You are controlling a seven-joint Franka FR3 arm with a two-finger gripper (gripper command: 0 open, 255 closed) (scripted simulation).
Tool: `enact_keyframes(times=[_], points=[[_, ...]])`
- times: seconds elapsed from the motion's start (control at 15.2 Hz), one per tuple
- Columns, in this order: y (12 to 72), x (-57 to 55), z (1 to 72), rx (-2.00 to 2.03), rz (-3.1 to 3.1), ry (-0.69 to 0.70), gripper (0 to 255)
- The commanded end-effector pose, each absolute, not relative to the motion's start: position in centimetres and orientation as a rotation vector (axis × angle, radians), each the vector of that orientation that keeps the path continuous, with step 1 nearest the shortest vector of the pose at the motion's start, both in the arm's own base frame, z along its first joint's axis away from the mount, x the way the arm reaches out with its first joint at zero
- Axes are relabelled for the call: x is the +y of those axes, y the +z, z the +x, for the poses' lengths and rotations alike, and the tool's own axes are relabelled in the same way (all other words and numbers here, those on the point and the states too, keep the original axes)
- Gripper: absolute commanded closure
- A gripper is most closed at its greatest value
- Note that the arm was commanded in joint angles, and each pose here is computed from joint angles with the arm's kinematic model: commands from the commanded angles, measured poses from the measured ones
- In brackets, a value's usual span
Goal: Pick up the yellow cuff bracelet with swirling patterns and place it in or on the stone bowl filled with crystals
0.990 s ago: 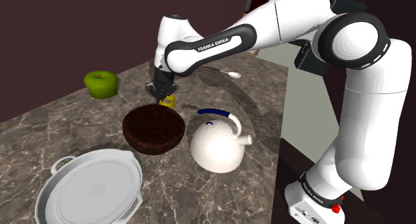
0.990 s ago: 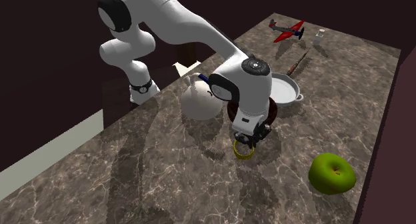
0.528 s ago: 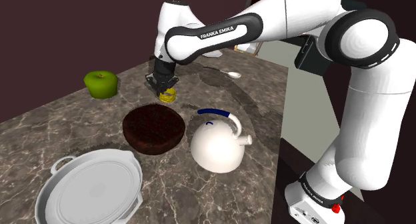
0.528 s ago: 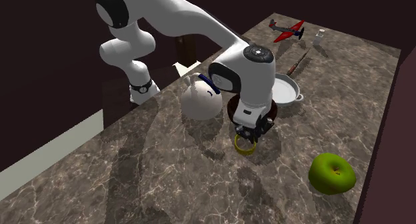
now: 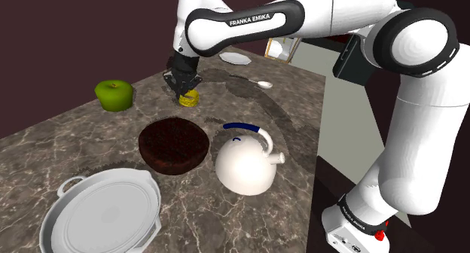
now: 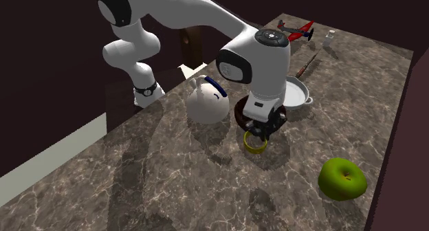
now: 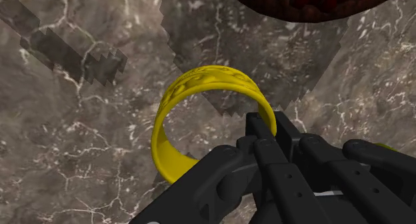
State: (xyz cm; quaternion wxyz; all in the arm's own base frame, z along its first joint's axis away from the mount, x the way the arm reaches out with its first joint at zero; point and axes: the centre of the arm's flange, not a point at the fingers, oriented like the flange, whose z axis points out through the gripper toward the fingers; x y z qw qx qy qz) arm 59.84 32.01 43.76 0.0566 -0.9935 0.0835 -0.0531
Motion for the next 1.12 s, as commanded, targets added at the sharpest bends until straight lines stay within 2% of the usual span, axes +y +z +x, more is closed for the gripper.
enact_keyframes(times=[0.0, 0.73, 1.06], points=[[44.9, 31.9, 59.7, 0.254, -3.014, -0.160, 255], [50.3, 31.9, 59.7, 0.254, -3.014, -0.160, 255], [50.5, 36.3, 54.8, 0.254, -3.014, -0.160, 255]])
